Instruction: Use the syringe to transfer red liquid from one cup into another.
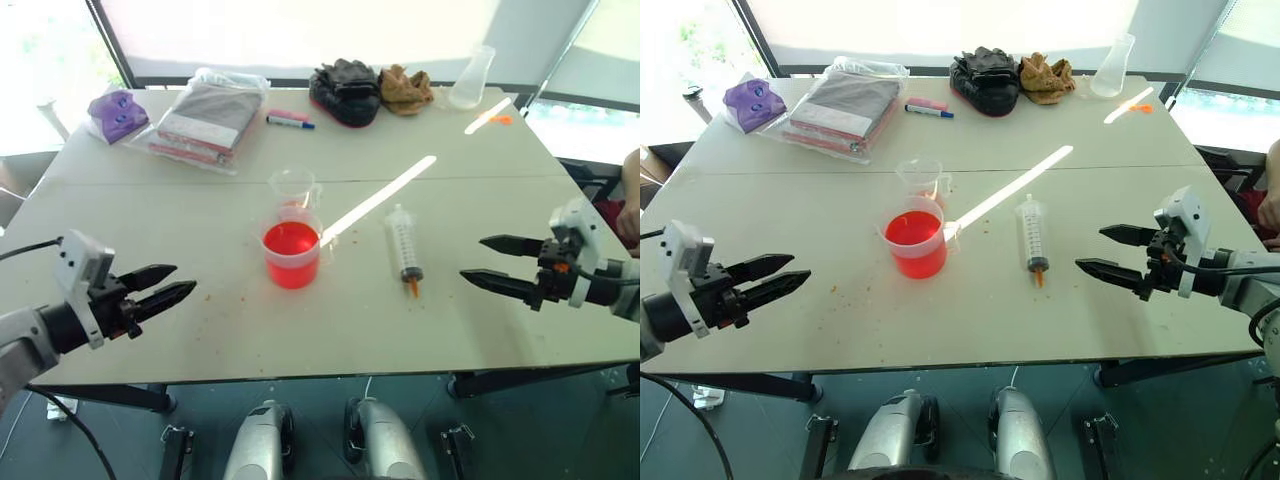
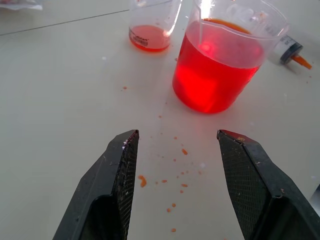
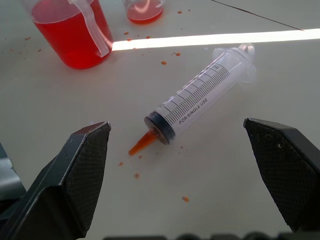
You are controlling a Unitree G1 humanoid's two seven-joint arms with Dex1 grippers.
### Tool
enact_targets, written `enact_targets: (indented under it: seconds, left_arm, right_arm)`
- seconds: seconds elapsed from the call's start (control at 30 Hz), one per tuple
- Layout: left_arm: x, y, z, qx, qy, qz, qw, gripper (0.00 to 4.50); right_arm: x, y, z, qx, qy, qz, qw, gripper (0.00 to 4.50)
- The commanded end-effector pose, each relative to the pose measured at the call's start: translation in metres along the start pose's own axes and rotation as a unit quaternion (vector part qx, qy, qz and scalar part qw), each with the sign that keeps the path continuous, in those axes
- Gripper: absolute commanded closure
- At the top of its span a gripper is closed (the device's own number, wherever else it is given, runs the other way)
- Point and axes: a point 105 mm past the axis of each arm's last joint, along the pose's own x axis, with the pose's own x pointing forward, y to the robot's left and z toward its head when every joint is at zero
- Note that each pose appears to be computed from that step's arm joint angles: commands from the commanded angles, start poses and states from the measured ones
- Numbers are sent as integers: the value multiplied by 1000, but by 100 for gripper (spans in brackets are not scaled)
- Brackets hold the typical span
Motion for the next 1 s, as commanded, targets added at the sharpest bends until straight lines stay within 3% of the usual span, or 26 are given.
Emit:
enact_targets:
  seconds: [0.03,0.33,0.83,1.0]
  left_arm:
    - [3,-3,4,13,-2,-7,1000,192]
    - [5,-2,5,23,1,6,1000,192]
    - [2,1,6,28,7,11,1000,192]
    - [3,7,20,44,-8,13,999,192]
  right_arm:
    - [-2,-1,10,-15,-12,-5,1000,5]
    - [6,-8,-2,-15,26,-43,999,5]
    - [5,-5,-1,28,44,-24,998,5]
    - [5,-10,-1,39,56,-34,997,5]
